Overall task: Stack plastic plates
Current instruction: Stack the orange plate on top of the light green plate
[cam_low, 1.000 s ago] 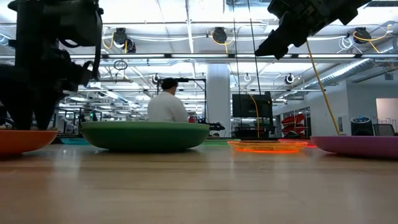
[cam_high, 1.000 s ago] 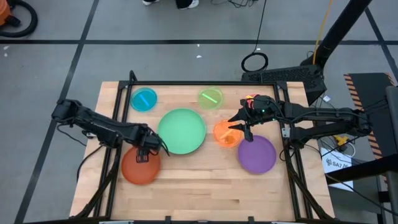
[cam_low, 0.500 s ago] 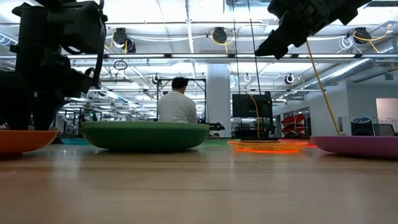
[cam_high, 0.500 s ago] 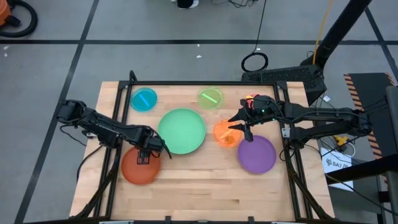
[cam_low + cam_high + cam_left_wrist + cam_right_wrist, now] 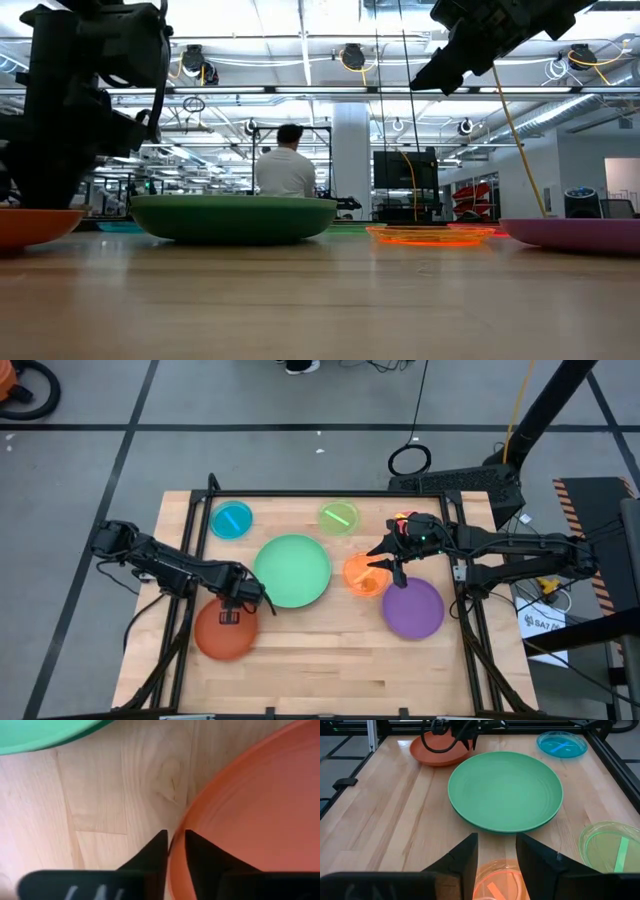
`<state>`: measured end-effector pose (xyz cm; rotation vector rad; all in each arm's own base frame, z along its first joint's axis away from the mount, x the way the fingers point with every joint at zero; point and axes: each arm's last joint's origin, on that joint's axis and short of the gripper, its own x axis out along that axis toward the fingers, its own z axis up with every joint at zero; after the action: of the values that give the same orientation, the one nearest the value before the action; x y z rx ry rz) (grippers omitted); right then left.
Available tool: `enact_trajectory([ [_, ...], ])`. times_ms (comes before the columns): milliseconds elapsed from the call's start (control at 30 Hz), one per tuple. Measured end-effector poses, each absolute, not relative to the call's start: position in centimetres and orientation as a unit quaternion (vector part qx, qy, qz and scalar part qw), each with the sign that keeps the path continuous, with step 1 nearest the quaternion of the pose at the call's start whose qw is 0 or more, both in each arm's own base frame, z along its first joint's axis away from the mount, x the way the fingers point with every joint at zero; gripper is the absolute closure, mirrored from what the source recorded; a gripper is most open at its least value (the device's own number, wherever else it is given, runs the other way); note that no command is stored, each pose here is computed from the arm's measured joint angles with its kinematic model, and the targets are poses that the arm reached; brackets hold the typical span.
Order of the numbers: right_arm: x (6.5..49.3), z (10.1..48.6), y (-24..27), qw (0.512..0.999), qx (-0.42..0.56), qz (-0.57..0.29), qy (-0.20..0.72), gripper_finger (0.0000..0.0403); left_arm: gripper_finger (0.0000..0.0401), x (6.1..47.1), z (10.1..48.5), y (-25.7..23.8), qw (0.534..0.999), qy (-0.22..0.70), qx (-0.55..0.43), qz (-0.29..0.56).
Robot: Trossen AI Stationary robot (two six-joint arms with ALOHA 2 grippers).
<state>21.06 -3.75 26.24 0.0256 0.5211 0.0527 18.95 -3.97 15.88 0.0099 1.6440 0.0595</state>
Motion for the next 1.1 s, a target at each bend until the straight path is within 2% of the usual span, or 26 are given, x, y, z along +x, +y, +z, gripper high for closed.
enact_trajectory([
  [200,21.1,26.2,-3.8,0.966,0.013,0.026,0.258,0.0277,0.039,18.6,16.0,-4.0,0.669,0.743,0.005,0.023],
  [400,21.1,26.2,-3.8,0.966,0.013,0.026,0.258,0.0277,0.0392,18.1,16.0,-4.5,0.654,0.756,0.019,0.019],
  [633,21.1,26.2,-3.8,0.966,0.013,0.026,0.258,0.0277,0.0393,18.5,16.8,-5.3,0.661,0.75,0.024,0.008],
  [1100,21.1,26.2,-3.7,0.966,0.013,0.026,0.258,0.0277,0.0394,20.5,24.0,-5.9,0.729,0.684,0.032,-0.007],
])
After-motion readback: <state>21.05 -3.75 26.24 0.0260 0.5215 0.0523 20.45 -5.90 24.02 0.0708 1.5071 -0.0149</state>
